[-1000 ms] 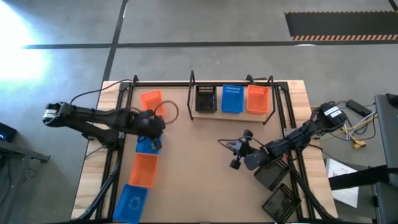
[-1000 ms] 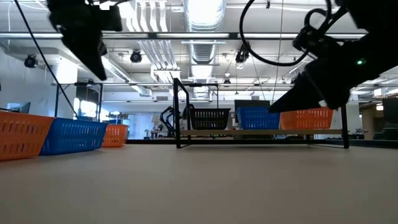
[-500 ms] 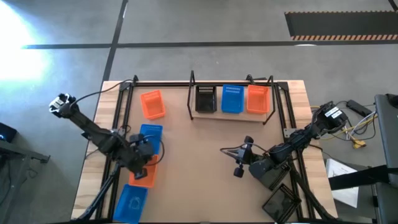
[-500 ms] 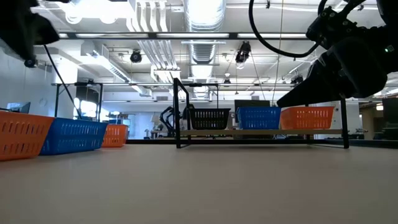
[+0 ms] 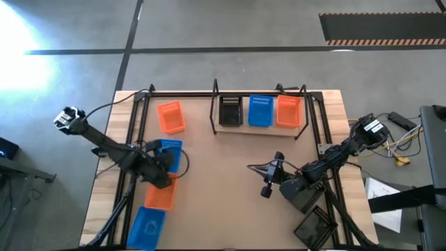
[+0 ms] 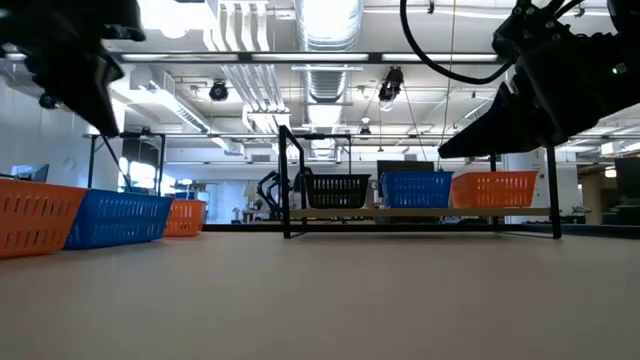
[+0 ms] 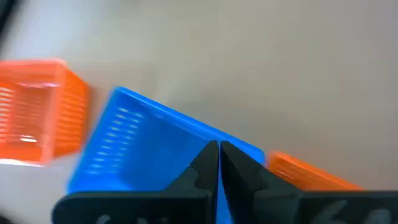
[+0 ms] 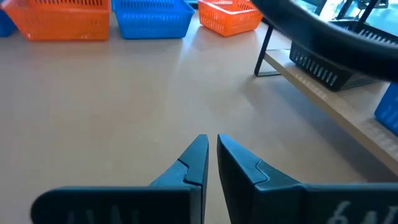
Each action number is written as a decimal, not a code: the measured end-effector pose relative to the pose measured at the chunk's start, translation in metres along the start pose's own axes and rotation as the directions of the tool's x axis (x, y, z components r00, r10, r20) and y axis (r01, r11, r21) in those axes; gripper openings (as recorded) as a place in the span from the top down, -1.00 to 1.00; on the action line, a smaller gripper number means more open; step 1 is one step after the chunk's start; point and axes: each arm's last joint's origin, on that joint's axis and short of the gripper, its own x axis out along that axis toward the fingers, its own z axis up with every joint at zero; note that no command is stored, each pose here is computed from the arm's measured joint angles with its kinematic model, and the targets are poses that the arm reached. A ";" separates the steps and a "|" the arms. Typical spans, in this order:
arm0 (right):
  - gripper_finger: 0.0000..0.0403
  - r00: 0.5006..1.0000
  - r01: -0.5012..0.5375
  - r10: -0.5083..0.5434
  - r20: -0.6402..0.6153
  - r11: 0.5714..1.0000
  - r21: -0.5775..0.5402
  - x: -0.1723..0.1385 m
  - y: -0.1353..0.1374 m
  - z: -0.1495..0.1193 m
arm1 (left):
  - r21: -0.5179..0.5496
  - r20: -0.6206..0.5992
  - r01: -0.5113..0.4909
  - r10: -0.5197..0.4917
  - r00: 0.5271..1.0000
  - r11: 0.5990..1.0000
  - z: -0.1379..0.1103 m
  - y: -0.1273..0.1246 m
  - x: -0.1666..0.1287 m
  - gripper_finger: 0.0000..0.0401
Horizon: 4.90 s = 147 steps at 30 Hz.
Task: Stack baskets on shelf by color
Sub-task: Stack the top orange basket on top of the orange basket on the shelf
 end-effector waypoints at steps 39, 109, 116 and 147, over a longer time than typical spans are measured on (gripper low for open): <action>0.86 0.968 -0.194 0.195 0.156 0.981 -0.017 -0.070 0.024 0.036 | 0.002 -0.104 -0.231 0.230 0.968 0.973 0.025 0.123 0.123 0.22; 0.86 0.961 -0.154 0.175 0.214 0.982 -0.113 -0.106 0.051 0.019 | 0.476 0.206 0.346 -0.485 0.850 0.809 0.173 -0.182 0.158 0.95; 0.86 0.962 -0.151 0.173 0.209 0.981 -0.118 -0.105 0.051 0.015 | 0.485 0.223 0.440 -0.593 0.774 0.756 0.195 -0.168 0.136 0.48; 0.13 0.928 -0.132 0.127 -0.350 0.991 0.010 0.003 0.091 0.063 | 0.127 0.821 0.572 -0.409 0.398 0.811 0.044 -0.080 0.091 0.05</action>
